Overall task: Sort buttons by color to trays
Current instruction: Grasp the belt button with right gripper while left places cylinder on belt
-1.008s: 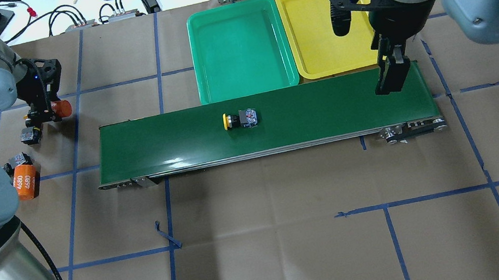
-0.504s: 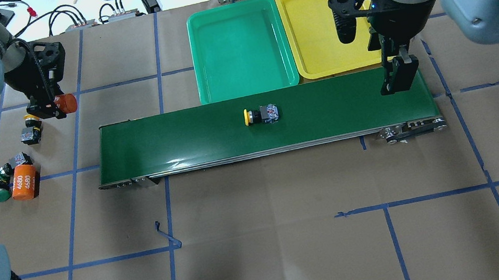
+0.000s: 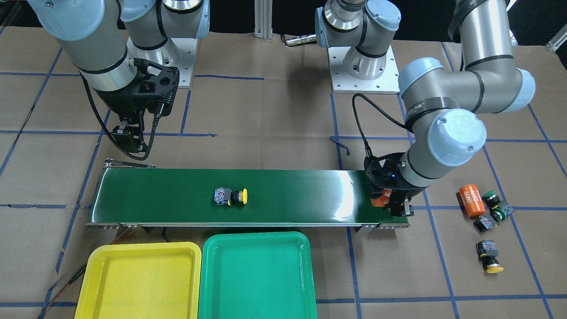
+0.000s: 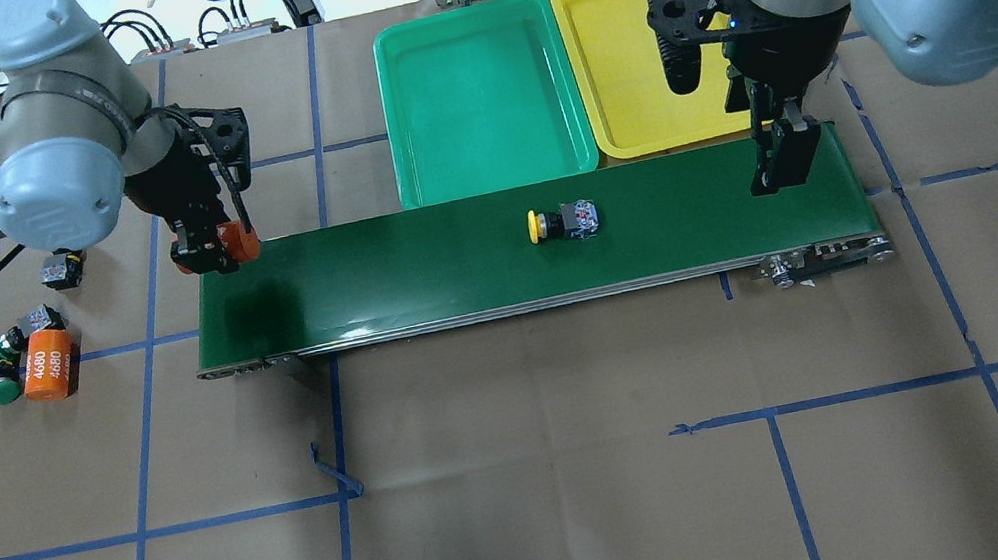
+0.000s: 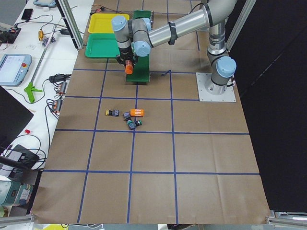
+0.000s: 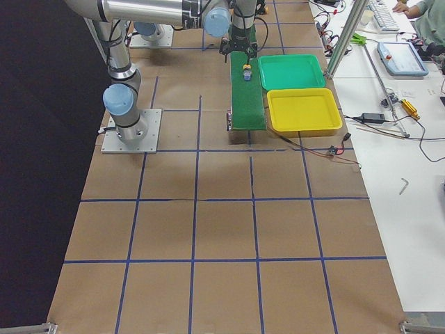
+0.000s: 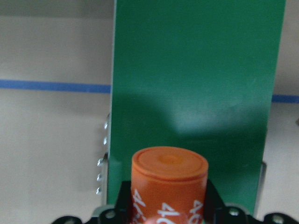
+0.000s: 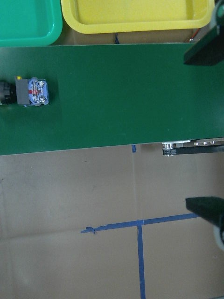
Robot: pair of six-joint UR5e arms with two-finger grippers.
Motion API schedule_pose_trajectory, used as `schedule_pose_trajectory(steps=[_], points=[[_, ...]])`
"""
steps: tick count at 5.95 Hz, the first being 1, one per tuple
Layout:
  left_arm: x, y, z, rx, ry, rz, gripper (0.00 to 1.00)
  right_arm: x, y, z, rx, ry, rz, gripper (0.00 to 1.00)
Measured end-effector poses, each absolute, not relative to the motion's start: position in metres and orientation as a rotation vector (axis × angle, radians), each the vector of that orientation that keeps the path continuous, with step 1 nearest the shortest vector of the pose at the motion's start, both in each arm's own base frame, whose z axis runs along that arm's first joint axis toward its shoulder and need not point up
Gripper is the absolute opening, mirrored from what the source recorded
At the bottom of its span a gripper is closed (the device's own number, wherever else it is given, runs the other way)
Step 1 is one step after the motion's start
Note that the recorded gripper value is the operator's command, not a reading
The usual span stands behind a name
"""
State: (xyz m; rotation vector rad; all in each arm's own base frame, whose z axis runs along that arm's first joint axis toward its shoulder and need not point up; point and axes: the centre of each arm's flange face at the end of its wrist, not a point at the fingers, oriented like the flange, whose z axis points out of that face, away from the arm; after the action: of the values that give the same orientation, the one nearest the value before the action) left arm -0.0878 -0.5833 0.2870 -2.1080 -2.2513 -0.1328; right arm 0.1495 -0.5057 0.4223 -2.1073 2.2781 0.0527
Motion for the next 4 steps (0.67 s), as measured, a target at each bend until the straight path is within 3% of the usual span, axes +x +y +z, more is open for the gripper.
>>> schedule_pose_trajectory(steps=[1,2,4], points=[[-0.106,-0.564,0.280,-2.116,-2.240,-0.140,0.54,0.151,-0.516,0.401,-2.124,2.285,0.017,1.00],[-0.112,-0.556,0.275,-2.129,-2.244,-0.124,0.89,0.152,-0.522,0.369,-2.145,2.297,-0.034,1.00],[-0.109,-0.559,0.267,-2.132,-2.261,-0.103,0.92,0.162,-0.530,0.311,-2.176,2.292,-0.132,1.00]])
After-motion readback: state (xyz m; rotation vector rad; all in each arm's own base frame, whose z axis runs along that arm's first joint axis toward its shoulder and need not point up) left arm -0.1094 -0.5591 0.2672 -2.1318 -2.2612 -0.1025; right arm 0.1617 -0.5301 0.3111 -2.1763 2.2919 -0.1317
